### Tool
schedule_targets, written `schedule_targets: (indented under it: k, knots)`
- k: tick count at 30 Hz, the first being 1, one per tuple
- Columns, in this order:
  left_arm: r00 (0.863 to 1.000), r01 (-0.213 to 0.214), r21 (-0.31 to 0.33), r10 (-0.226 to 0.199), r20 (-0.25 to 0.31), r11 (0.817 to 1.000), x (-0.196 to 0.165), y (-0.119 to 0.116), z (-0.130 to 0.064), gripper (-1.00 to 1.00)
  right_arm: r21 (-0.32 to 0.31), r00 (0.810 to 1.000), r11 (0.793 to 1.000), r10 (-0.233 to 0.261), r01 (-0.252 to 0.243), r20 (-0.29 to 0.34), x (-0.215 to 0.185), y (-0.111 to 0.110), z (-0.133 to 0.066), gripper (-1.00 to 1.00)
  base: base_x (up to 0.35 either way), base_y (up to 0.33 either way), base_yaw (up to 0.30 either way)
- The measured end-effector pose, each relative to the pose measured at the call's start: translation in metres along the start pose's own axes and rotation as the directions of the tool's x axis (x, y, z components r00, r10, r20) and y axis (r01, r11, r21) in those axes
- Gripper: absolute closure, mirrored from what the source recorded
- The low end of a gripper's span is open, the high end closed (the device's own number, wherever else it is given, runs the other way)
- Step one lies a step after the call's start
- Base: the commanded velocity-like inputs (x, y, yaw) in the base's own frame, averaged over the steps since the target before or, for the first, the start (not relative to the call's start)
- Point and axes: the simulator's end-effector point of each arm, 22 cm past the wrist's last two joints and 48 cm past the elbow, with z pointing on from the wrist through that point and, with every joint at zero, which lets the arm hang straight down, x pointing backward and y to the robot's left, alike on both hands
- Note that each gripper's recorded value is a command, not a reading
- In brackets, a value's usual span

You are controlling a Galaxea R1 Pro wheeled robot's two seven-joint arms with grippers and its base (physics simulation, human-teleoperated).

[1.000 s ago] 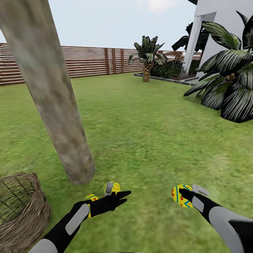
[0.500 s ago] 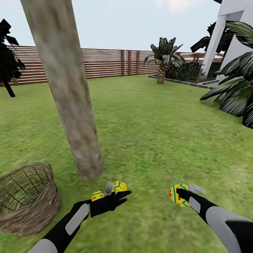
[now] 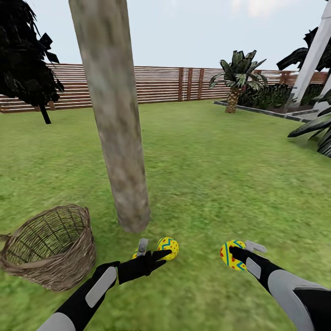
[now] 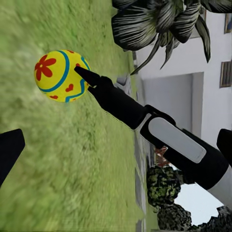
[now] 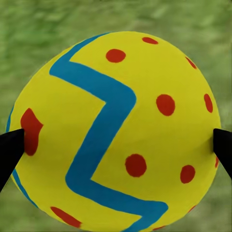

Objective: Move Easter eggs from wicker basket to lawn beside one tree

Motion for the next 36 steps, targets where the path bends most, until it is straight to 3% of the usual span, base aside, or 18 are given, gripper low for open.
schedule_targets:
  k: [15,19,26,30,33,36]
  knots:
    - [1.0,-0.001,-0.001,0.001,0.0,1.0,0.0,0.0,0.0,-1.0,-0.007,1.0,1.0,-0.004,0.004,-0.002,0.001,0.005,0.0,1.0,0.083,-0.249,0.291]
    - [1.0,-0.001,-0.001,0.001,0.0,1.0,0.0,0.0,0.0,-1.0,-0.041,0.992,0.991,-0.127,0.127,-0.005,0.01,0.029,-0.001,1.0,0.104,-0.25,0.292]
    - [1.0,-0.001,-0.001,0.001,-0.001,1.0,0.0,0.0,0.0,-1.0,-0.057,0.987,0.985,-0.163,0.162,-0.008,0.015,0.041,-0.002,1.0,0.12,-0.174,0.168]
    - [1.0,0.0,-0.002,0.0,0.0,1.0,0.0,0.001,-0.001,-1.0,-0.071,0.961,0.959,-0.277,0.276,-0.003,0.018,0.045,-0.002,1.0,0.012,-0.013,0.002]
    - [1.0,0.002,-0.002,-0.002,0.0,1.0,0.0,0.001,-0.001,-1.0,-0.108,0.957,0.952,-0.289,0.287,-0.005,0.029,0.073,-0.005,1.0,0.0,0.0,0.099]
    - [1.0,0.005,-0.003,-0.005,0.0,1.0,0.0,0.003,-0.001,-1.0,-0.112,0.957,0.951,-0.291,0.289,-0.009,0.033,0.078,-0.005,1.0,0.0,0.0,0.162]
